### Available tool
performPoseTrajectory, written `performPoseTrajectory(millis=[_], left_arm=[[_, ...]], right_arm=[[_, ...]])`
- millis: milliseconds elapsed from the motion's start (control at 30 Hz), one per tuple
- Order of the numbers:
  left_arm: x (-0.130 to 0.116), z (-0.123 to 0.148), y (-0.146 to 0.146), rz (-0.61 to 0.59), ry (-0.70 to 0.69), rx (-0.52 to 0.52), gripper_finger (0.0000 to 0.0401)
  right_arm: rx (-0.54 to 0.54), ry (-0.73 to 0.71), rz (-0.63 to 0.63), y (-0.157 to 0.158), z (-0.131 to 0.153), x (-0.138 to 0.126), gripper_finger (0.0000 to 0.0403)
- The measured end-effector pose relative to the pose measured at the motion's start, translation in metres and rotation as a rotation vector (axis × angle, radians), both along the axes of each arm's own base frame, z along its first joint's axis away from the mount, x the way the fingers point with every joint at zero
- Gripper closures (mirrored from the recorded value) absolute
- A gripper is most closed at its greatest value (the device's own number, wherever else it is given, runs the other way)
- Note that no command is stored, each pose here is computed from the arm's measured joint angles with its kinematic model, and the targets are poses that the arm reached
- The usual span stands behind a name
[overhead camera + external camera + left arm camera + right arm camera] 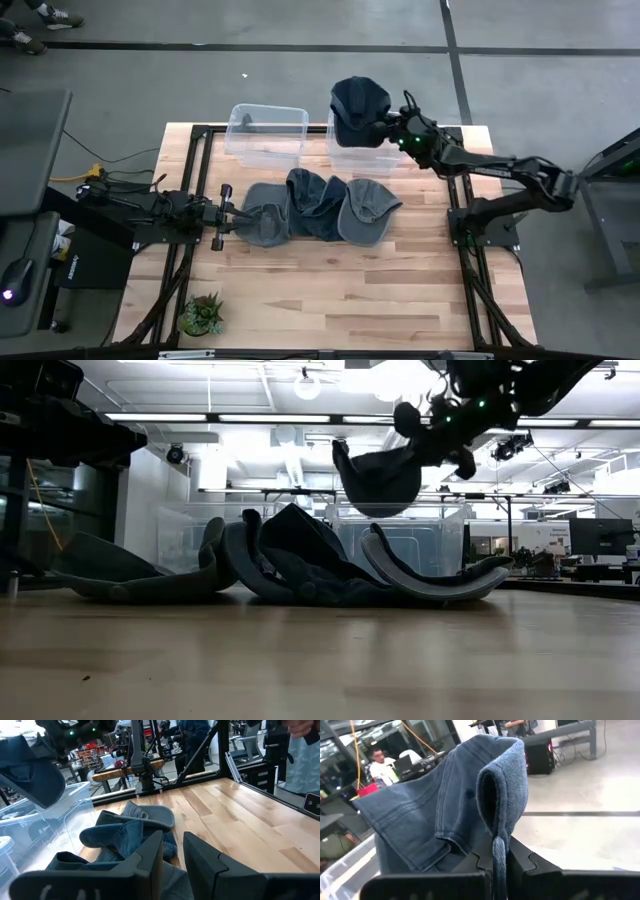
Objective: Pick & Place hat
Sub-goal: Put the bottom black cap into the right transparent bin
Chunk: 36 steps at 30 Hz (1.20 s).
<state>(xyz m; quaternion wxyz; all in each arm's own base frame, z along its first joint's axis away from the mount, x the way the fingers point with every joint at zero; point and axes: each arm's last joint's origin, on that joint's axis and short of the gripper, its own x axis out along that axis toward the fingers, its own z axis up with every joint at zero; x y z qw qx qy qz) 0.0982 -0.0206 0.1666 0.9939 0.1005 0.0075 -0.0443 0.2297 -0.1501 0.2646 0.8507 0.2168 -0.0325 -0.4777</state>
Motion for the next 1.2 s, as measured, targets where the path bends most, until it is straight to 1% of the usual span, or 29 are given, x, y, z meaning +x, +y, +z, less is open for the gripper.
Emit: performPoseTrajectory(millis=[100,200,267,500,567,667,733,867,1000,1200], left_arm=[[0.0,0.0,0.0,0.0,0.0,0.0,0.0327],[0.0,0.0,0.0,0.0,0.0,0.0,0.0327],[0.0,0.0,0.0,0.0,0.0,0.0,0.0327],[0.0,0.0,0.0,0.0,0.0,0.0,0.0327],[0.0,0.0,0.0,0.0,0.0,0.0,0.0327],[0.0,0.0,0.0,0.0,0.0,0.0,0.0327],[0.0,0.0,0.0,0.0,0.0,0.0,0.0327],[0.0,0.0,0.0,0.0,0.0,0.0,0.0327],[0.0,0.0,0.0,0.0,0.0,0.0,0.0327],[0.0,0.0,0.0,0.0,0.0,0.0,0.0327]], right_arm=[[0.023,0.03,-0.012,-0.006,-0.01,0.003,0.0395],[0.037,0.049,0.002,-0.009,-0.017,0.007,0.0395],[0.036,0.058,0.023,-0.01,-0.021,0.01,0.0395],[0.022,0.065,0.028,-0.012,-0.024,0.013,0.0395],[0.004,0.079,0.034,-0.012,-0.023,0.013,0.0395],[-0.068,0.119,0.074,-0.012,-0.019,0.014,0.0395],[-0.095,0.139,0.078,-0.012,-0.018,0.015,0.0395],[-0.112,0.125,0.038,-0.015,-0.016,0.013,0.0395],[-0.1,0.142,-0.006,-0.019,-0.018,0.009,0.0395],[-0.043,0.159,-0.032,-0.02,-0.024,0.007,0.0395]])
